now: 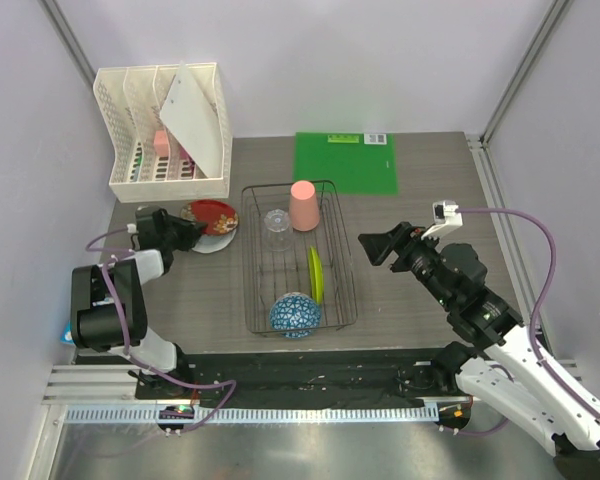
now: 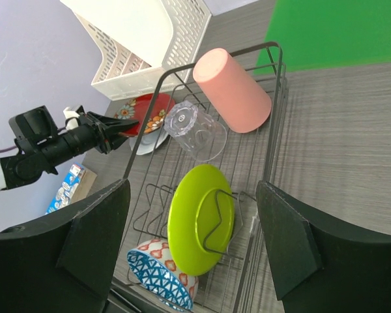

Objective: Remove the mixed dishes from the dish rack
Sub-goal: Place the plate at the center of the board.

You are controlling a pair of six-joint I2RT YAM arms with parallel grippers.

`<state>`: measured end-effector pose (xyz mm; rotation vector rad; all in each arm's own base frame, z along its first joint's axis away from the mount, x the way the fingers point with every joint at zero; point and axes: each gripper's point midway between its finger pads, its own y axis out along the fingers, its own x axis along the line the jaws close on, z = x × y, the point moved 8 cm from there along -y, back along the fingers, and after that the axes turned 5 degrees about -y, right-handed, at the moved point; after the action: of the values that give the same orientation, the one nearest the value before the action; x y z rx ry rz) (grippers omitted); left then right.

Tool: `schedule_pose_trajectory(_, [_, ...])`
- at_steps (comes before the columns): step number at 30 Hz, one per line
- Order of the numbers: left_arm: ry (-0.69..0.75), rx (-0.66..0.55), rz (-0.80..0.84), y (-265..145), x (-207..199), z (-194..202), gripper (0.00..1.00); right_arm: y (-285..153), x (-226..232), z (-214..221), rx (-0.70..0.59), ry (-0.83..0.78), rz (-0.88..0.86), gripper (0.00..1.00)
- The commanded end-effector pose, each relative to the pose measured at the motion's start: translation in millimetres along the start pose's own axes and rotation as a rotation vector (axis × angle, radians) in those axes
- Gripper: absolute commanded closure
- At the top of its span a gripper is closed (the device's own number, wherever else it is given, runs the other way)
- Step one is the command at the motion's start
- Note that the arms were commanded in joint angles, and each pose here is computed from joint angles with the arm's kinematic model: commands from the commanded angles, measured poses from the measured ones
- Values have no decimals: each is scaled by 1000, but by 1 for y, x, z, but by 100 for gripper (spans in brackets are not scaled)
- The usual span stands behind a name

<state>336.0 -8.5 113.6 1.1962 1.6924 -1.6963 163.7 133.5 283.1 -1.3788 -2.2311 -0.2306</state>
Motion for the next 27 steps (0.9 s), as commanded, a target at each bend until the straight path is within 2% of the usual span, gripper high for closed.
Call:
schedule_pose_trajectory(1, [29, -18, 4, -1, -13, -8, 93, 4, 2, -2, -28, 10, -14, 17])
schedule_pose_trajectory(3, [21, -11, -45, -1, -6, -6, 87, 4, 2, -2, -28, 7, -14, 17])
schedule_pose_trajectory(4, [20, -4, -54, 0, -5, -5, 79, 4, 1, -2, -31, 5, -9, 17])
schedule_pose_trajectory(7, [25, 16, -96, -1, -2, -4, 64, 3, 0, -1, -29, 5, -6, 17])
schedule_pose_trajectory(11, [56, 30, -148, -6, -2, -4, 54, 3, 0, 1, -25, 6, -7, 17])
schedule_pose_trajectory(19, [113, 64, -256, -26, -6, -4, 46, 6, 0, 4, -10, 10, -9, 17])
schedule_pose_trajectory(27, [158, 121, -448, -47, 11, 1, 41, 11, -4, 10, 16, 11, 7, 17])
